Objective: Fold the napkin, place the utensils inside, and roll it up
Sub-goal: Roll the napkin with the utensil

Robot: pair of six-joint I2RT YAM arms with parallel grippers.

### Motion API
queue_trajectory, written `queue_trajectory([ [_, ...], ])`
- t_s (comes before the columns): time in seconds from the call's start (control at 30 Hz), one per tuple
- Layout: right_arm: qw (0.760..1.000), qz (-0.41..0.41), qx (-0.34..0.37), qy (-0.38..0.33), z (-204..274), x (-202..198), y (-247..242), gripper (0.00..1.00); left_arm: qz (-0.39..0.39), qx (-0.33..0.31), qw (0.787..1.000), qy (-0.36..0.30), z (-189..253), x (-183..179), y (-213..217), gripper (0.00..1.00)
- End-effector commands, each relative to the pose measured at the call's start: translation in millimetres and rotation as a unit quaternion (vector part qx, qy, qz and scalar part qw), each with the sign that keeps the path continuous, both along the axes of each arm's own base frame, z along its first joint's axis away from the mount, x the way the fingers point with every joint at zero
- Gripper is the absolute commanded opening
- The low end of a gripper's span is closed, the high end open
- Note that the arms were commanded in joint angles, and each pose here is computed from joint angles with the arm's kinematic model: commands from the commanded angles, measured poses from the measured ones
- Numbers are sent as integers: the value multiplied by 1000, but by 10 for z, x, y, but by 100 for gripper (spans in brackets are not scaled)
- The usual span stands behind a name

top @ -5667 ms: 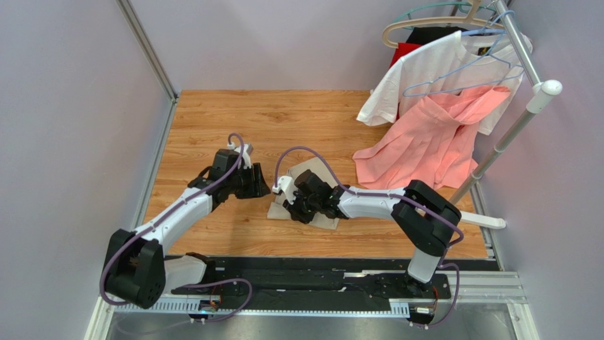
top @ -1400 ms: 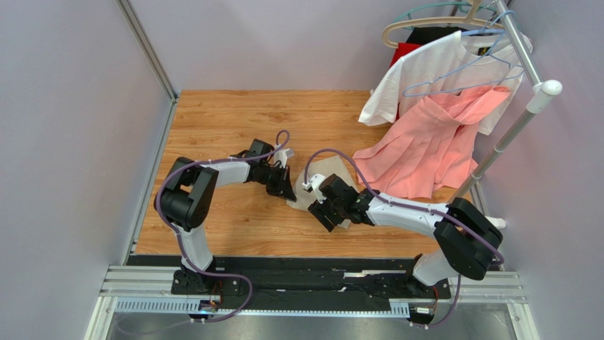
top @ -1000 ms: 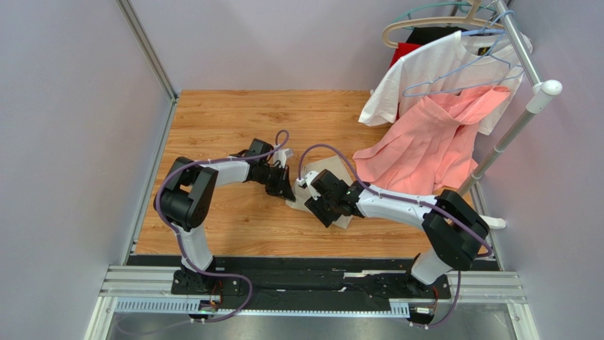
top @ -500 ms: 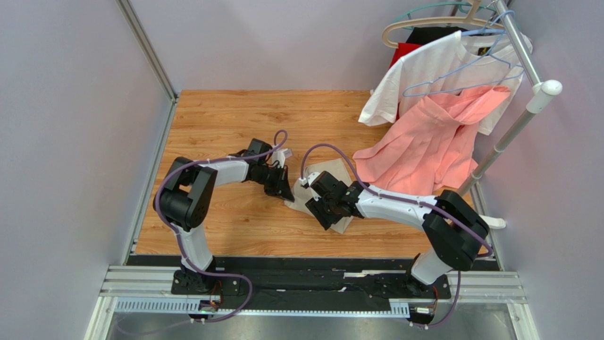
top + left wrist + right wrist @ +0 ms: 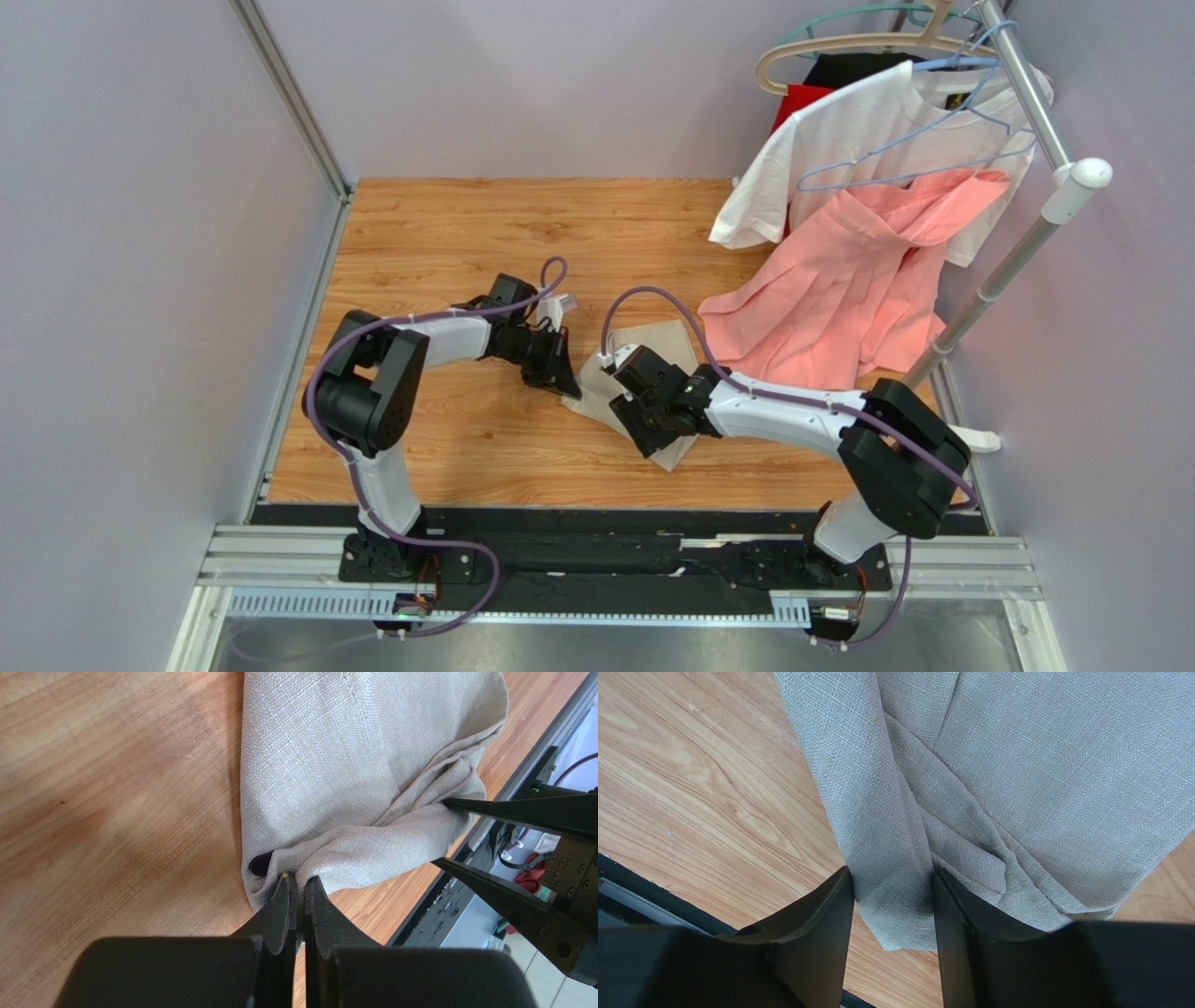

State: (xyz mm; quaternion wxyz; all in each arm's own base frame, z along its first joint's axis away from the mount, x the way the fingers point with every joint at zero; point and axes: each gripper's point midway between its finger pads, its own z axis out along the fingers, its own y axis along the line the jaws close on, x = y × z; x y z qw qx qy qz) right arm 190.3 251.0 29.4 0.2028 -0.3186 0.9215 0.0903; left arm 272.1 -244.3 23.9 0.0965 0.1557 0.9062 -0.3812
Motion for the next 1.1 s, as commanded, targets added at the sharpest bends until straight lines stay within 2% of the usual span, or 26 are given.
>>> queue_trajectory([
  [0.0, 997, -27, -53, 43, -125, -238, -300, 42, 26, 59, 998, -19, -148, 82, 258, 0],
  [0.23, 995, -44, -38, 79, -195, -348, -289, 26, 25, 48, 998, -25, -102, 112, 225, 0],
  [0.43, 990, -53, 24, 129, -254, -363, -211, 25, 26, 49, 998, -21, -52, 96, 232, 0],
  [0.6, 983, -30, 75, 162, -251, -374, -61, 26, 27, 38, 999, -6, 17, 55, 198, 0],
  [0.73, 982, -21, 72, 176, -318, -374, -41, 25, 24, 23, 999, -13, 94, 106, 143, 0],
  [0.77, 982, -20, 69, 177, -350, -374, -46, 25, 24, 22, 999, -14, 106, 117, 138, 2],
  [0.8, 981, -19, 67, 179, -368, -382, -53, 25, 27, 24, 999, -13, 112, 127, 140, 11],
  [0.87, 981, -20, 66, 179, -390, -374, -55, 24, 34, 28, 999, -25, 181, 190, 144, 19],
  [0.9, 981, -20, 69, 179, -393, -373, -56, 24, 38, 29, 998, -28, 209, 208, 146, 29],
  [0.97, 980, -20, 75, 181, -400, -366, -41, 22, 48, 30, 997, -50, 325, 281, 151, 38],
  [1.0, 979, -19, 80, 186, -400, -380, -32, 22, 55, 33, 997, -52, 352, 292, 165, 45],
  [1.03, 979, -20, 82, 188, -406, -375, -38, 21, 59, 34, 996, -63, 404, 327, 169, 48],
  [1.07, 978, -19, 88, 187, -400, -365, -16, 20, 65, 39, 994, -76, 460, 356, 193, 57],
])
